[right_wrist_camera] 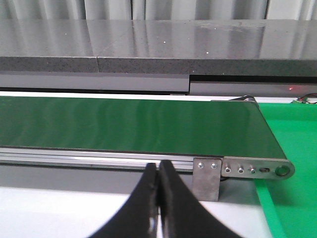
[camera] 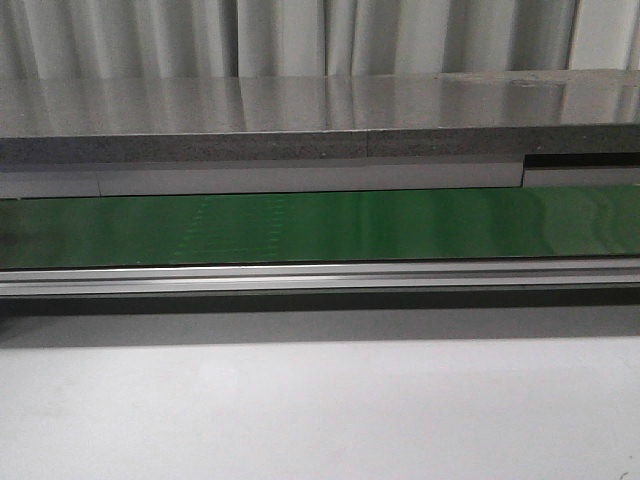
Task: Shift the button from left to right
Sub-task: 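Lift the button and set it on the conveyor belt with the left gripper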
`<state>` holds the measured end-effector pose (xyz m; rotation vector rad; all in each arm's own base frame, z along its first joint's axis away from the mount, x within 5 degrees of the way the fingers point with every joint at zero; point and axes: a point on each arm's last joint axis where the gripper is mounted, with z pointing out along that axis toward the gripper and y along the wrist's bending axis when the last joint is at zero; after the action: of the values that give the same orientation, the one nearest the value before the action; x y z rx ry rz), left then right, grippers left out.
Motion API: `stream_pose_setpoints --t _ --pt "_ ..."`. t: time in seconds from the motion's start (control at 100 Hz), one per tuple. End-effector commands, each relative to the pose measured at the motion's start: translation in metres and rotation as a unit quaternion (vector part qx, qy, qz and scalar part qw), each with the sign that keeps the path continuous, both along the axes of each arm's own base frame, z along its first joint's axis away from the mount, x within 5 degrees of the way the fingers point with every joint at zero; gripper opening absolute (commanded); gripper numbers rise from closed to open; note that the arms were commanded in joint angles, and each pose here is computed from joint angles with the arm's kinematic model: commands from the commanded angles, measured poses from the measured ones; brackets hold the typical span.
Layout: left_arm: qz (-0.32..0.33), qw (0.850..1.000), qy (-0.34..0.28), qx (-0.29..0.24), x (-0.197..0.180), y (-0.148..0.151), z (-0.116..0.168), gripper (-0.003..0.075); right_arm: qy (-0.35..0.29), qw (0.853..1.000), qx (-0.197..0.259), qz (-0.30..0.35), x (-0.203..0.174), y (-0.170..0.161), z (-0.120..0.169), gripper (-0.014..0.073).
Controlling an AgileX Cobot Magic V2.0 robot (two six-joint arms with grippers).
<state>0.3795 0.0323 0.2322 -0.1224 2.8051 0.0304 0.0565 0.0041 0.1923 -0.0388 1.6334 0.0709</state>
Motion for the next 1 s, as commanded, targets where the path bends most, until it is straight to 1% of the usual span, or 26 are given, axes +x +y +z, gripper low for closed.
stream_pose_setpoints --t 0.0,0.01,0.02,0.05,0.1,0.15,0.19,0.36,0.52,0.7,0.89,0.99 --pt "0.0 0.999 -0.045 -0.002 -0.001 -0.003 0.025 0.036 -0.062 0.998 0.001 -0.003 -0.002 -0.001 0.014 -0.0067" --pt "0.0 0.999 -0.044 -0.002 -0.001 -0.003 0.025 0.0405 -0.062 0.998 0.001 -0.003 -0.002 -0.001 0.014 -0.0067" --pt "0.0 0.999 -0.044 -0.002 -0.001 -0.003 0.025 0.0405 -0.062 0.998 0.001 -0.003 -0.002 -0.001 0.014 -0.0067" --pt "0.0 0.999 -0.043 -0.002 -0.001 -0.003 0.025 0.0475 -0.062 0.998 0.001 -0.003 -0.002 -0.001 0.014 -0.0067" --pt "0.0 0.999 -0.042 -0.002 -0.001 -0.003 0.025 0.0554 -0.062 0.998 0.001 -0.003 -0.002 -0.001 0.014 -0.0067" --pt "0.0 0.999 -0.041 -0.002 -0.001 -0.003 0.025 0.0604 -0.062 0.998 0.001 -0.003 -0.002 -0.001 0.014 -0.0067" --pt "0.0 0.999 -0.04 -0.002 -0.002 -0.003 0.024 0.0624 -0.062 0.998 0.001 -0.003 -0.002 -0.001 0.014 -0.0067" --pt "0.003 0.999 -0.035 -0.01 -0.004 -0.004 0.026 0.0624 -0.062 0.998 0.001 -0.003 -0.002 -0.001 0.014 -0.0067" --pt "0.001 0.999 -0.048 -0.024 -0.007 -0.008 0.036 0.0624 -0.062 0.998 0.001 -0.003 -0.002 -0.001 0.014 -0.0067" --pt "-0.023 0.996 -0.08 -0.04 -0.015 -0.014 0.057 0.0624 -0.062 0.998 0.001 -0.003 -0.002 -0.001 0.014 -0.0067" --pt "-0.028 0.992 -0.117 -0.034 -0.028 -0.015 0.083 0.0623 -0.062 0.998 0.001 -0.003 -0.002 -0.001 0.014 -0.0067" --pt "-0.033 0.988 -0.151 -0.028 -0.036 -0.015 0.1 0.0621 -0.062 0.998 0.001 -0.003 -0.002 -0.001 0.014 -0.0067"
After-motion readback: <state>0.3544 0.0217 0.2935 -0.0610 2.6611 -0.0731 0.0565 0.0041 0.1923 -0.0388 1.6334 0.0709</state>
